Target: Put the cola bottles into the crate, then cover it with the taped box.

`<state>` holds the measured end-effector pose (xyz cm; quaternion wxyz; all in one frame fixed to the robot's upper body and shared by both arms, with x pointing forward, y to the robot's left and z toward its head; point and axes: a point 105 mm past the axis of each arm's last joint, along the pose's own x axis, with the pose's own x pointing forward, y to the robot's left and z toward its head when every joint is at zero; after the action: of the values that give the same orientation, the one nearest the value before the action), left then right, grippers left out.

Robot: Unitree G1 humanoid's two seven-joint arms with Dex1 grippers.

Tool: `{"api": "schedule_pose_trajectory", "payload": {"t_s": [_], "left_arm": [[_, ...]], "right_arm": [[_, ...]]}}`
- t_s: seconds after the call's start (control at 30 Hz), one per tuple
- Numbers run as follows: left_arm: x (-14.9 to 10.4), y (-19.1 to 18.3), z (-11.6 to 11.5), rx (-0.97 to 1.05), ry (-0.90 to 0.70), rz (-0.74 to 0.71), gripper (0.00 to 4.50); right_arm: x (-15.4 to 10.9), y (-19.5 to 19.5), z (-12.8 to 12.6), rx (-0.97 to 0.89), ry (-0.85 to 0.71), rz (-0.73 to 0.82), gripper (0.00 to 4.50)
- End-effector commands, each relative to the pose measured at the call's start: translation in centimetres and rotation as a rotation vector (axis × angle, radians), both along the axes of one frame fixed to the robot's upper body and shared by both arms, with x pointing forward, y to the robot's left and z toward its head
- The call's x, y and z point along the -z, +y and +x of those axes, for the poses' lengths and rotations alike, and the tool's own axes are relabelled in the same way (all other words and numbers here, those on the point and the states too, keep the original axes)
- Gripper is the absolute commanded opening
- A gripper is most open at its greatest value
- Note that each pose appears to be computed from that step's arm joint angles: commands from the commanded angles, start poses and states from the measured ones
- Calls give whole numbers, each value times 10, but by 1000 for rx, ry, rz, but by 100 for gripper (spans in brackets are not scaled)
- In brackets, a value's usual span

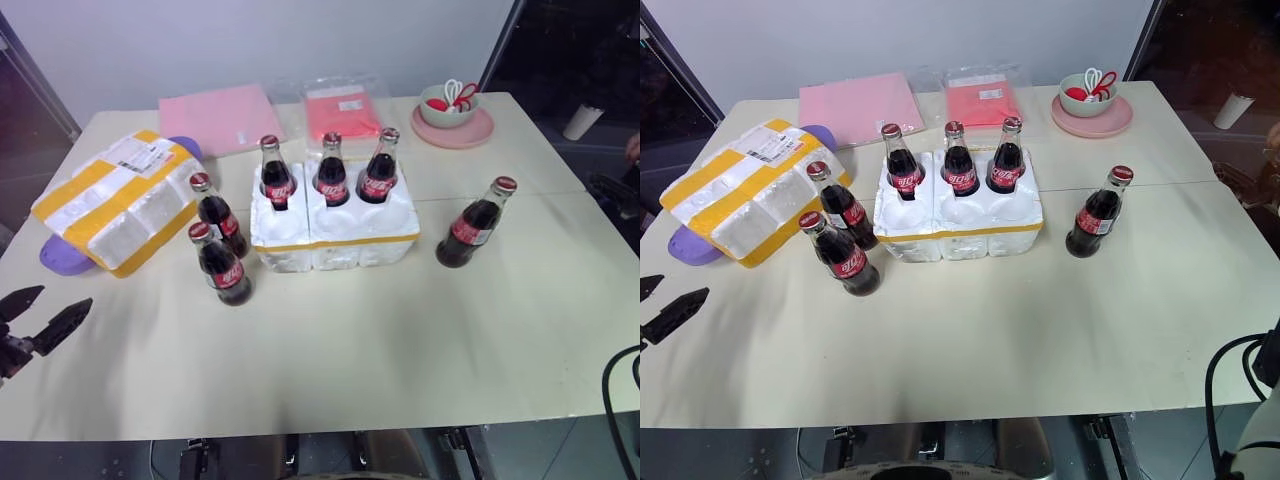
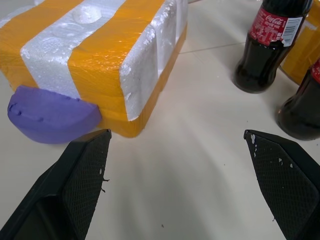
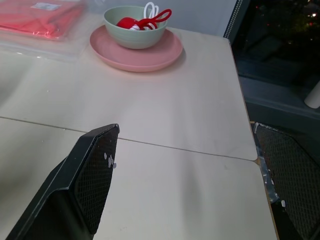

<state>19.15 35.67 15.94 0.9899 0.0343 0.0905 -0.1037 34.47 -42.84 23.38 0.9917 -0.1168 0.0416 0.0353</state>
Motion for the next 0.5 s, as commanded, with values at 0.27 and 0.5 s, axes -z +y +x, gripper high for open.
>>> {"api": "schedule_pose_trajectory", "payload": {"t_s": [0.27, 0.5], "left_arm": [[-14, 3, 10, -17, -43, 37, 446], [-21, 2, 16, -1, -71, 27, 446]], "right_arm": [[-7, -4, -3, 11, -36, -3, 445], [-4, -4, -4, 7, -30, 37, 445]]}}
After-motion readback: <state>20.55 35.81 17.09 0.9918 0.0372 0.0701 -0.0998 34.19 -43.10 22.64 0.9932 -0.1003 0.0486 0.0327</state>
